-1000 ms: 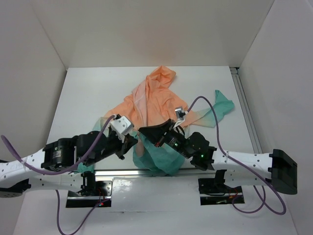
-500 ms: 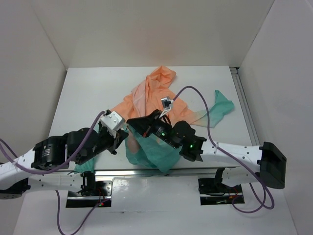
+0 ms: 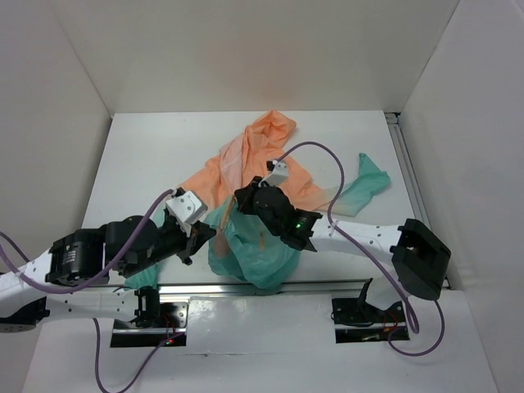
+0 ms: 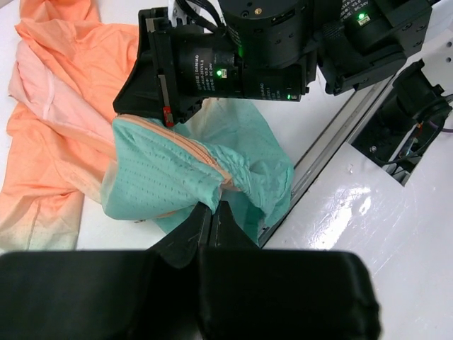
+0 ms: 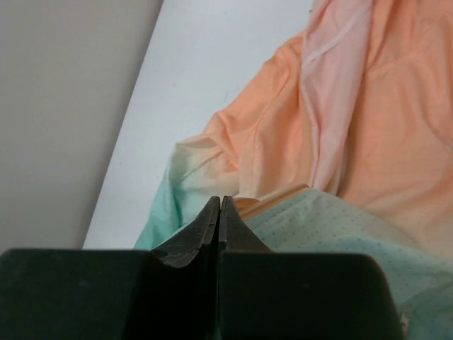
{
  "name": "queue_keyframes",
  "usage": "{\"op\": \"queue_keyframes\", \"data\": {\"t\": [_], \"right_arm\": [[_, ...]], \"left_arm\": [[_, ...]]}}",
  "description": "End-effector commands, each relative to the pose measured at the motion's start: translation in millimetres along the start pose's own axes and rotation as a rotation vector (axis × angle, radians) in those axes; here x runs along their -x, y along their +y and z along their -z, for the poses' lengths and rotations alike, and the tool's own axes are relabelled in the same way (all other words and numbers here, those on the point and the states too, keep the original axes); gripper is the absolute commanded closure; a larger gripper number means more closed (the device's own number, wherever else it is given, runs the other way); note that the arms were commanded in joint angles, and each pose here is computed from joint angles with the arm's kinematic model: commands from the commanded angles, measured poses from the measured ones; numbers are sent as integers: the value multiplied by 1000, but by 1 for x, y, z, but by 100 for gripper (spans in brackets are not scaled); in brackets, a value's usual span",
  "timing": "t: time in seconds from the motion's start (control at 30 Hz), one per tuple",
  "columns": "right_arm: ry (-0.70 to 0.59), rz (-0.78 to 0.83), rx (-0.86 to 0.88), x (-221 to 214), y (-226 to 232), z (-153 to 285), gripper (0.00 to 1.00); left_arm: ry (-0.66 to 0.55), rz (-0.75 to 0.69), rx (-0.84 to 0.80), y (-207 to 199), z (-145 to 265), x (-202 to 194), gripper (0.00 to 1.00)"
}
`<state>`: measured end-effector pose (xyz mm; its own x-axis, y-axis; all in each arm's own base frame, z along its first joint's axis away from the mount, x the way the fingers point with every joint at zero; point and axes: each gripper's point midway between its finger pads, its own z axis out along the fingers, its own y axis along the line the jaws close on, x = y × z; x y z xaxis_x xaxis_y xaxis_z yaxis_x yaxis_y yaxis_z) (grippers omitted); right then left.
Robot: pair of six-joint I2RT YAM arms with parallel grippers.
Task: Zip up the jacket
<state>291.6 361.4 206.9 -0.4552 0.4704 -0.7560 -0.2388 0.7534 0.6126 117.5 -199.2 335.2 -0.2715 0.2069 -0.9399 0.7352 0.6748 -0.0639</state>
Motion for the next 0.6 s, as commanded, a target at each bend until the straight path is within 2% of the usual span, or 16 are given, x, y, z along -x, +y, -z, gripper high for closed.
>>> {"op": "queue_keyframes", "data": {"t": [0.0, 0.17, 0.2, 0.27, 0.3, 0.33, 0.4, 0.57], "right_arm": [[-115, 43, -156, 27, -26, -2, 100], [-214, 95, -134, 51, -28, 8, 100], [-241, 125, -74, 62, -13, 10, 100], [-260, 167, -47, 76, -2, 15, 100], [-290, 222, -22, 95, 13, 20, 100], [-293, 253, 1, 98, 22, 22, 100], [-314, 322, 36, 120, 43, 33, 100], [-330, 382, 133, 135, 77, 69, 100]], "left_arm": [[-132, 75, -90, -14, 15, 41, 100], [-117, 100, -31, -6, 10, 33, 100], [-113, 108, -12, -2, 10, 32, 93], [-77, 141, 8, -2, 9, 25, 68], [-55, 142, 5, -4, 6, 21, 44], [-51, 151, -9, -7, 6, 20, 1], [-32, 160, -3, -8, 2, 13, 0], [-87, 197, 39, 5, 5, 7, 0]]}}
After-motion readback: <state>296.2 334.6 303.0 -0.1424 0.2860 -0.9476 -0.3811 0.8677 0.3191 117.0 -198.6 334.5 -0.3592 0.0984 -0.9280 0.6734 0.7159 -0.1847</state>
